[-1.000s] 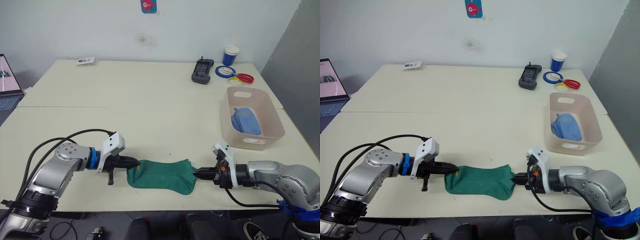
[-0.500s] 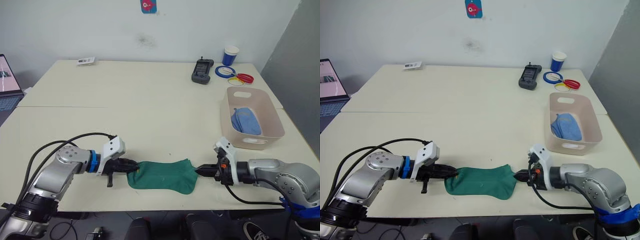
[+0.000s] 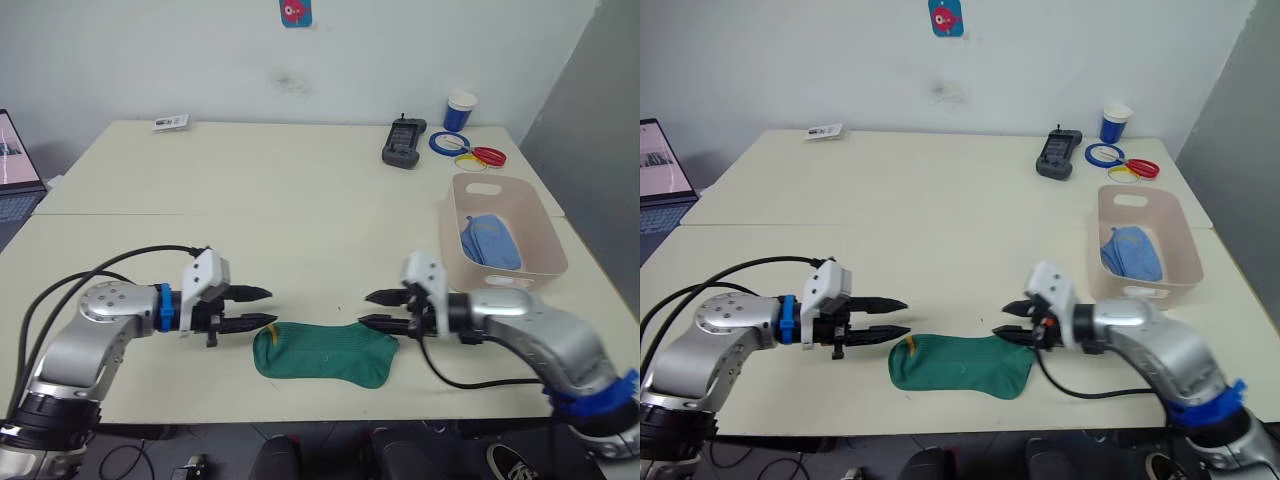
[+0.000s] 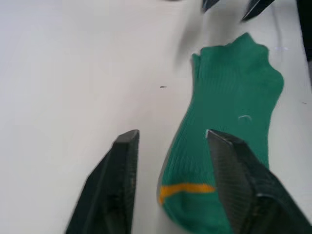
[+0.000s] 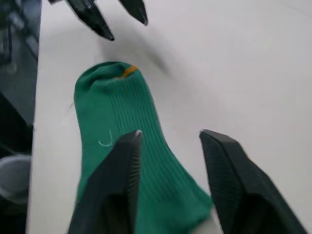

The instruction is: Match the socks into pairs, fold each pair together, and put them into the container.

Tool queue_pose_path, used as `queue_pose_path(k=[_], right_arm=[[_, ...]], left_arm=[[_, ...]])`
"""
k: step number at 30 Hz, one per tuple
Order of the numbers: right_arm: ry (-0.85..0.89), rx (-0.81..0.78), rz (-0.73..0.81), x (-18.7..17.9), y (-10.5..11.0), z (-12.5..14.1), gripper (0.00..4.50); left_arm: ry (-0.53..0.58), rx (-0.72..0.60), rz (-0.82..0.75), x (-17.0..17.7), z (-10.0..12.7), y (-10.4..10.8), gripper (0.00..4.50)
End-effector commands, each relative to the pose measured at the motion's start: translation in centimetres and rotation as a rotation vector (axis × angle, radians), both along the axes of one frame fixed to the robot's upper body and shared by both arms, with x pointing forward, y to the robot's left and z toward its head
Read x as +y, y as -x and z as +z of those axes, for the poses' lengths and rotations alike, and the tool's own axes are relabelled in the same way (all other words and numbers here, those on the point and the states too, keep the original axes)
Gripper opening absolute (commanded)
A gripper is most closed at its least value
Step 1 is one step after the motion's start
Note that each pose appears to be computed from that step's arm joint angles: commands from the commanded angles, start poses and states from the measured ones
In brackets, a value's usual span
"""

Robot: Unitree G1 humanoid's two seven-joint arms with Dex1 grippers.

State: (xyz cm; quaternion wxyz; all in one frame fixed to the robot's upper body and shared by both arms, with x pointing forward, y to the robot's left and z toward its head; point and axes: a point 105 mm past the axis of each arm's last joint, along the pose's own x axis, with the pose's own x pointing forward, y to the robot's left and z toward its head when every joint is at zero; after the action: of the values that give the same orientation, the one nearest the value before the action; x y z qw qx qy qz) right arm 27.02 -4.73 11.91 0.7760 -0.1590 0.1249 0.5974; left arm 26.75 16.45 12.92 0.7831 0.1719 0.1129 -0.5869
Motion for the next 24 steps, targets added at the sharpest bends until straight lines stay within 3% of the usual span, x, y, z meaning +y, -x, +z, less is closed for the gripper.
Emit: queue_pose_path(k=[1, 3, 4, 8, 13, 15, 18, 21, 24], right_arm=[[0.008, -0.078, 0.129, 1.7, 0.1, -0.6, 0.66], [0.012, -0.072, 0.182, 2.3, 0.5, -1.5, 0.0], [0.019, -0.066, 0.195, 2.5, 0.6, -2.0, 0.0], [0.065, -0.027, 0.165, 1.6, 0.3, -4.1, 0.0], [0.145, -0.021, 0.124, -1.7, 0.3, -5.6, 0.0], [0.17, -0.023, 0.102, -3.1, 0.3, -6.0, 0.0], [0.098, -0.022, 0.094, -4.0, 1.0, -4.1, 0.0], [0.016, -0.042, 0.145, -3.2, 1.9, -1.8, 0.0], [-0.016, -0.05, 0.186, -1.9, 2.4, -1.1, 0.0]], left_arm=[[-0.035, -0.027, -0.097, -2.0, -0.9, 0.9, 0.78], [-0.073, -0.024, -0.116, -2.2, -2.3, 1.1, 0.09], [-0.089, -0.02, -0.117, -2.2, -3.0, 1.2, 0.02], [-0.129, -0.008, -0.078, -1.8, -5.2, 1.3, 0.02], [-0.179, 0.036, 0.003, 0.8, -6.0, 1.4, 0.02], [-0.195, 0.044, 0.042, 2.1, -6.1, 1.4, 0.02], [-0.104, 0.085, 0.092, 2.6, -4.7, 2.1, 0.02], [-0.027, 0.09, 0.088, 2.0, -3.2, 2.6, 0.02], [-0.003, 0.074, 0.054, 0.9, -2.2, 2.8, 0.02]])
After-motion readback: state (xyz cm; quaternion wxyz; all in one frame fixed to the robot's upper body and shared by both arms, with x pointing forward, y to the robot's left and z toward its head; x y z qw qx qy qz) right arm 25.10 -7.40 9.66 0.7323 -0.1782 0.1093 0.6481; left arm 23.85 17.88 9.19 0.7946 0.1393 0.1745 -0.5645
